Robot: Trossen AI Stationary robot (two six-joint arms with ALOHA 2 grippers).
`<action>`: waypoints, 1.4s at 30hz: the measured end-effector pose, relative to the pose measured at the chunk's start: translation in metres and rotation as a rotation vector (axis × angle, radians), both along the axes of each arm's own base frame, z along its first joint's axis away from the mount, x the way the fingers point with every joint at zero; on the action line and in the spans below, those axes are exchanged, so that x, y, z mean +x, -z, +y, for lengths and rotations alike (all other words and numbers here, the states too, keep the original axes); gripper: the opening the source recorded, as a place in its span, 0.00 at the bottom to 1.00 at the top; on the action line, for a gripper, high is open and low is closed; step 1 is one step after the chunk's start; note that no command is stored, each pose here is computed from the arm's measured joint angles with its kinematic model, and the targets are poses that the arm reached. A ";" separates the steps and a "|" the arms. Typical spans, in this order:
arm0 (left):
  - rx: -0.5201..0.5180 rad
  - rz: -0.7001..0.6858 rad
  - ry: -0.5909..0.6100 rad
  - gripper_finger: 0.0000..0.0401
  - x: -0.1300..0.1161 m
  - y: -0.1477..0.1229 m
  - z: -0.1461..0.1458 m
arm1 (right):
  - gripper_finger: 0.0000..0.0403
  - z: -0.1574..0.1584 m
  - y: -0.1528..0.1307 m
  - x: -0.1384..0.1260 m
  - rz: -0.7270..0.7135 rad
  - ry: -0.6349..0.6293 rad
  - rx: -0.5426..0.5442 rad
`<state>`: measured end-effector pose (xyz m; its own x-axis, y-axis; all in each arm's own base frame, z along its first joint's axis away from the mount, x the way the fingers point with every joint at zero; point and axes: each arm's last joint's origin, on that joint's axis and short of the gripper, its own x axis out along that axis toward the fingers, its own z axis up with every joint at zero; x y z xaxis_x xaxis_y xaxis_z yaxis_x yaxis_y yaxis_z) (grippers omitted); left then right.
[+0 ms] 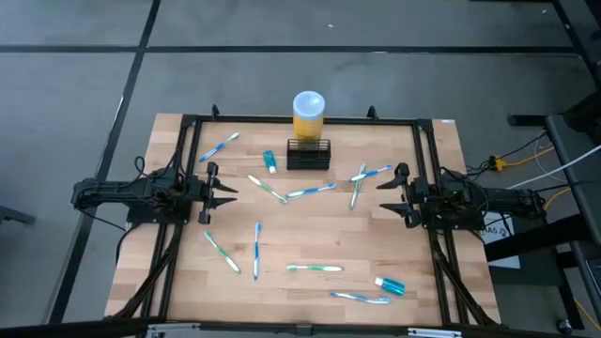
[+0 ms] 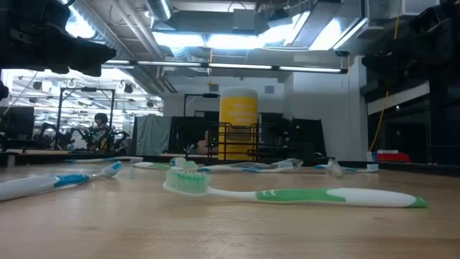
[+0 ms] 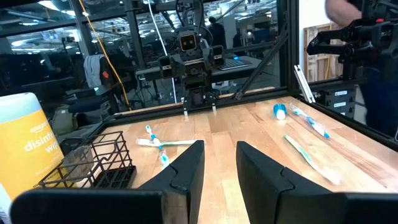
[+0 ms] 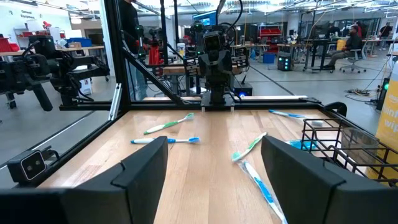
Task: Pick & Place toothbrushing station
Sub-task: Put the blue toothbrush in the wire organizer
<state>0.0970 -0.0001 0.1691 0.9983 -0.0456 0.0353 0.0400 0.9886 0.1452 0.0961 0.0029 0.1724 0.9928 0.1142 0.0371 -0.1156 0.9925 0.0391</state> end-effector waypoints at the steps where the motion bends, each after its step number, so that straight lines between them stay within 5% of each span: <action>1: 0.000 0.000 0.000 0.22 0.000 0.000 0.000 | 0.65 0.000 0.000 0.000 0.000 0.000 0.000; 8: 0.000 0.000 0.000 0.22 0.000 0.000 0.000 | 0.65 0.000 0.000 0.000 -0.001 0.002 -0.004; 14: 0.000 0.000 0.000 0.22 0.000 0.000 0.000 | 0.65 -0.004 -0.003 0.000 -0.030 0.124 -0.012; 22: 0.000 0.000 0.000 0.22 0.000 0.000 0.000 | 0.65 -0.009 -0.016 -0.002 -0.177 0.231 0.539; 32: 0.143 -0.060 -0.158 0.22 -0.001 -0.006 0.004 | 0.65 -0.011 -0.013 -0.002 -0.198 0.297 0.803; 38: -0.053 -0.268 -0.140 0.22 -0.004 -0.025 0.004 | 0.65 -0.012 -0.017 -0.003 -0.253 0.271 0.955; 42: -0.287 -0.440 -0.084 0.22 -0.010 -0.040 0.004 | 0.65 -0.013 -0.024 -0.005 -0.336 0.253 1.005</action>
<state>0.0867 0.0043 0.2095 0.8861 0.1074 0.4510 -0.0452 0.9882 -0.1465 0.0911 -0.0097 0.1964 0.9049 -0.3264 0.2731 -0.0688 0.5210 0.8508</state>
